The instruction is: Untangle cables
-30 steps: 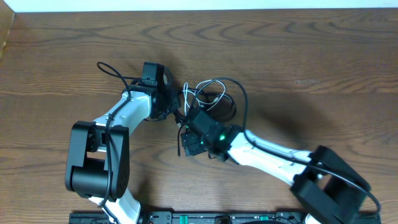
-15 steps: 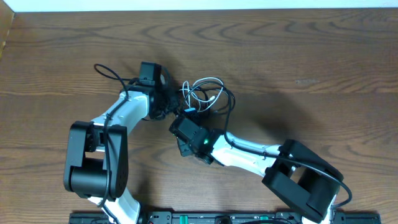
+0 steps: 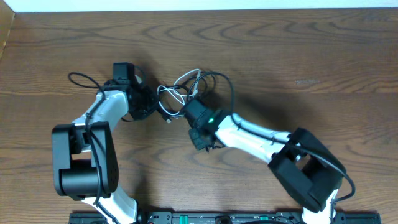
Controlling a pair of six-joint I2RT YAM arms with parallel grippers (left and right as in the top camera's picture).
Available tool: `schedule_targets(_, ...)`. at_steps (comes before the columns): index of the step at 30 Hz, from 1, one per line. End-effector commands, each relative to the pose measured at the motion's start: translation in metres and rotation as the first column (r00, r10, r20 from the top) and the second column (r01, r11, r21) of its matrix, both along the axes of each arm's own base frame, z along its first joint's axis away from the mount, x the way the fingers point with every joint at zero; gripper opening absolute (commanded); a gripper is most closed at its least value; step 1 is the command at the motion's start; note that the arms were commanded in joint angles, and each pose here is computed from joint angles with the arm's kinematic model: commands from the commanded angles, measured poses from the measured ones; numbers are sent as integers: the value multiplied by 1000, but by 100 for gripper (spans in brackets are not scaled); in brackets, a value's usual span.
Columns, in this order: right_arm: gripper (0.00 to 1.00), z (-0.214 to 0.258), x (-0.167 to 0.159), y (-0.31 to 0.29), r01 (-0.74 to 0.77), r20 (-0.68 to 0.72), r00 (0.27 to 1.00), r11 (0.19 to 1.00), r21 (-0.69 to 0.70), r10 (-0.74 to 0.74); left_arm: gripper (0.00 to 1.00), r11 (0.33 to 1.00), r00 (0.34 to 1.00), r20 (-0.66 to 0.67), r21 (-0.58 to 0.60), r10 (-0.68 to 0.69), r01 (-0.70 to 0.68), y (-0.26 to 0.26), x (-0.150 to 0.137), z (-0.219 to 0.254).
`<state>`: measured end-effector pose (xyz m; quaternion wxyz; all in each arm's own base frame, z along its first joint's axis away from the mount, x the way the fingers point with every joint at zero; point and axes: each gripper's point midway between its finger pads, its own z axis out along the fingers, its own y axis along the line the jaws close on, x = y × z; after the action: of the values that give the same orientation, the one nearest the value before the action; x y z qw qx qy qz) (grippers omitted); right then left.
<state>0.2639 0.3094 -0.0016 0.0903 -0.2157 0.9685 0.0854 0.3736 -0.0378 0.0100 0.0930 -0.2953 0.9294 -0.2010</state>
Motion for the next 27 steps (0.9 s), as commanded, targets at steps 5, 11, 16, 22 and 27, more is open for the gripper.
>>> schedule_targets(5,1,-27,19,-84,34,-125,991,989,-142,-52,7,993,993,-53,39,110,-108,42,-10,-12)
schedule_targets(11,1,-23,54,-192,189,-36,974,894,-406,-222,7,991,990,-54,40,130,-127,49,-10,-12)
schedule_targets(16,1,-24,81,-255,356,31,924,828,-433,-381,7,991,990,-57,40,129,-127,49,-11,-12)
schedule_targets(22,1,-33,89,-319,512,30,833,751,-416,-552,8,991,990,-57,40,129,-127,49,-11,-12)
schedule_targets(27,1,-40,81,-353,571,11,778,699,-430,-628,8,991,990,-57,40,129,-127,49,-11,-12)
